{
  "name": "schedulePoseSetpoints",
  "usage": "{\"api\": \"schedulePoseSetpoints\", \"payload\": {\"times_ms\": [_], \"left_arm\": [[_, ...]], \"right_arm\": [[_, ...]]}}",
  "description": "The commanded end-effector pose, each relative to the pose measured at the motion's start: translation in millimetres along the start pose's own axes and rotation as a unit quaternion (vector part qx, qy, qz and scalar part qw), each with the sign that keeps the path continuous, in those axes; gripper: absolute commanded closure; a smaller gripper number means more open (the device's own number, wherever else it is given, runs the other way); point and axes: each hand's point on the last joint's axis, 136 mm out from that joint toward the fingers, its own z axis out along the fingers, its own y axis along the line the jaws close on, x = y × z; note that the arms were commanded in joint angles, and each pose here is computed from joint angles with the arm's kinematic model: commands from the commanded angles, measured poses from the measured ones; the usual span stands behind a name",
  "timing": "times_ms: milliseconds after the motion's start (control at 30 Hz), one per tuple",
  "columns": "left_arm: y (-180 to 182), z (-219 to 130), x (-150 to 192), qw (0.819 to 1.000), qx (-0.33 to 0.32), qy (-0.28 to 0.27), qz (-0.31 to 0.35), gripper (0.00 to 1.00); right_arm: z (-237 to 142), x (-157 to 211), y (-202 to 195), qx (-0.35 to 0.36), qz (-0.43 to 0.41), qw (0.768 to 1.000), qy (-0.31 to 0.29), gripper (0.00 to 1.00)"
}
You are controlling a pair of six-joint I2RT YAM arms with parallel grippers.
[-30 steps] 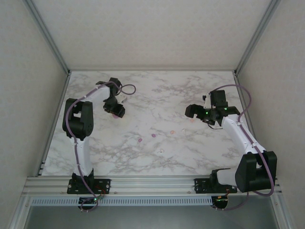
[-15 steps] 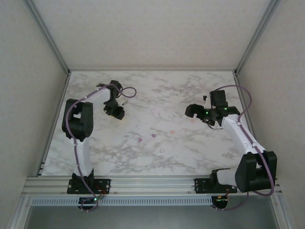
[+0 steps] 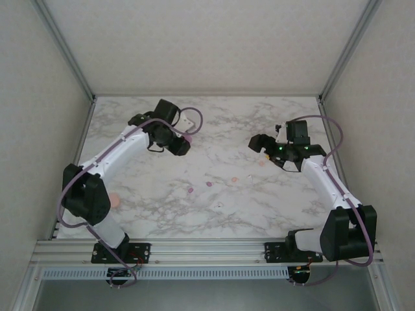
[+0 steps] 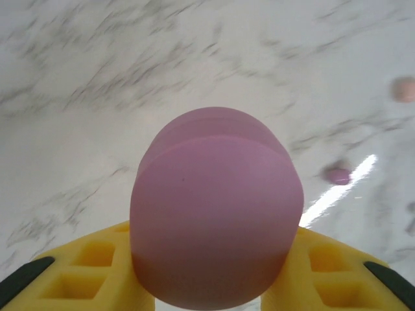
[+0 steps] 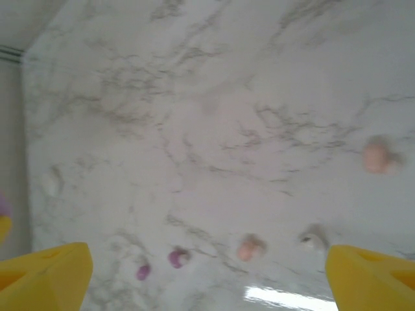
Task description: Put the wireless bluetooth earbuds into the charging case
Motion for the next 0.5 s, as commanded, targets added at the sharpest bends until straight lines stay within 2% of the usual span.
{"api": "schedulePoseSetpoints", "payload": {"times_ms": [0, 233, 333, 467], "left_arm": [[-36, -6, -11, 0.997, 0.053, -0.032, 0.047, 0.77], [-84, -20, -28, 0.977, 0.089, -0.083, 0.176, 0.8], [-95, -23, -34, 0.971, 0.1, -0.092, 0.199, 0.8], [-103, -27, -39, 0.967, 0.109, -0.091, 0.21, 0.8]], "right_arm": [[-6, -2, 43, -0.093, 0.015, 0.995, 0.012, 0.1], [-4, 3, 87, -0.17, 0.004, 0.984, 0.053, 0.26], [-4, 7, 108, -0.213, -0.005, 0.974, 0.075, 0.32], [-1, 14, 126, -0.237, -0.023, 0.967, 0.096, 0.37]]}}
